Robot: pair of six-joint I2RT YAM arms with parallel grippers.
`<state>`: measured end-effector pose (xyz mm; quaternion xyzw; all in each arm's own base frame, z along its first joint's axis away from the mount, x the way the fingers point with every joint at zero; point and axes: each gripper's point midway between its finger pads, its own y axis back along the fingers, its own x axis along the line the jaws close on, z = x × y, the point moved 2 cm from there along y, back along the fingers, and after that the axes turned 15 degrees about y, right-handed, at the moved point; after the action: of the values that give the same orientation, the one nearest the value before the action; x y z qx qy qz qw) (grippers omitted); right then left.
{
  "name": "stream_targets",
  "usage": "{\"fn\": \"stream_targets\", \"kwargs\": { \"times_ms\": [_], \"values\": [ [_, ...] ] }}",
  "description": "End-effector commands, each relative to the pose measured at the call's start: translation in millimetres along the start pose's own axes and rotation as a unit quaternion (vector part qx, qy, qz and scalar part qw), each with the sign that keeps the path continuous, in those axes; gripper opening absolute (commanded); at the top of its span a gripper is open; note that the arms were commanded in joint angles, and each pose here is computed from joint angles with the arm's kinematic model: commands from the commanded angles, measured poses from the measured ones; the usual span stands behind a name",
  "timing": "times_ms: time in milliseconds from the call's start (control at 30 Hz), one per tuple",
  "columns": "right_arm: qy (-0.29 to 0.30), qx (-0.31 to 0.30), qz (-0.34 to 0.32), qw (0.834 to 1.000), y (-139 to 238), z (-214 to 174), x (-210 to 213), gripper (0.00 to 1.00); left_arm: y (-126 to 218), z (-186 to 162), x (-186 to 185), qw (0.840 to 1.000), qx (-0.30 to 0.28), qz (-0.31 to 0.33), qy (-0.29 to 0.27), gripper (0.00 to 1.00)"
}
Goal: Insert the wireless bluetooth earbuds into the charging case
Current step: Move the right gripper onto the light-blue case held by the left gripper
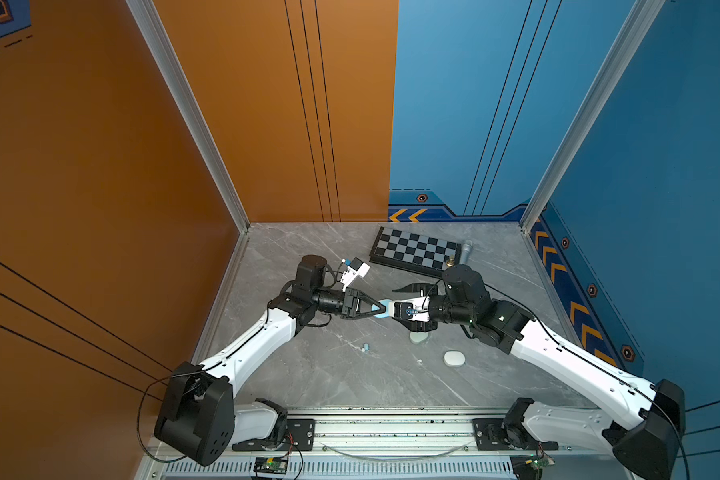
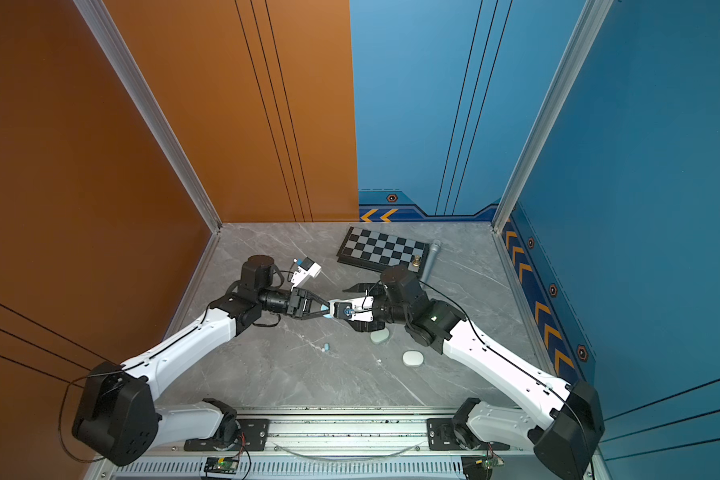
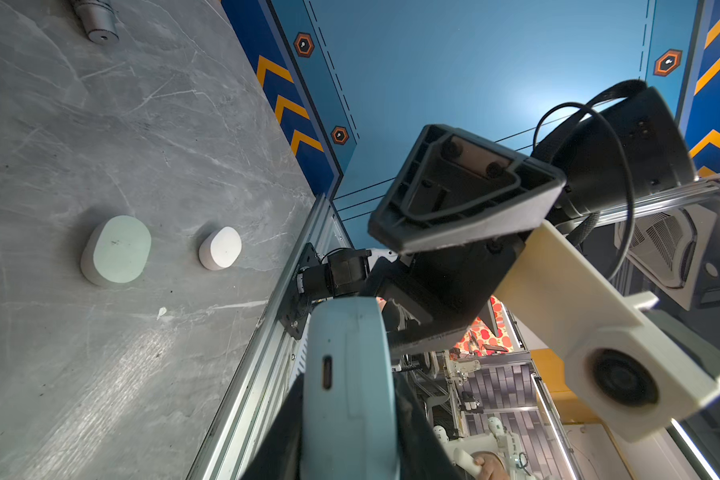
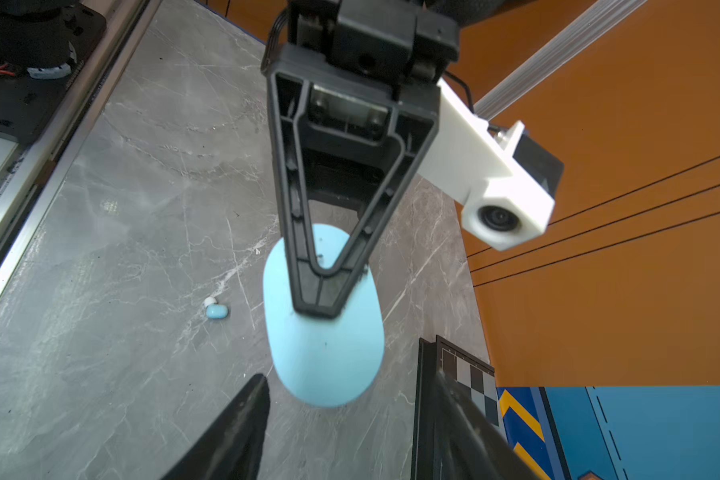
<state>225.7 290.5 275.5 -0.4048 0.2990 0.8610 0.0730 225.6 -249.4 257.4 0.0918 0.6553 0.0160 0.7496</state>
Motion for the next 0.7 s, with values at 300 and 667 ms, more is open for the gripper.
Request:
{"fn": "stream_targets", "kwargs": {
  "times_ms": [300, 667],
  "values": [
    [0.009, -0.009, 0.011, 1.0, -9.8, 9.3, -4.3, 0.53, -1.3, -8.1, -2.9, 1.0, 0.019, -0.01, -0.004, 0.04],
    [0.022, -0.014, 0.028, 0.999, -10.8, 15.1, 4.9, 0.37, -0.5, -4.3, 0.7, 1.0, 0.011, -0.001, -0.007, 0.07]
  ]
}}
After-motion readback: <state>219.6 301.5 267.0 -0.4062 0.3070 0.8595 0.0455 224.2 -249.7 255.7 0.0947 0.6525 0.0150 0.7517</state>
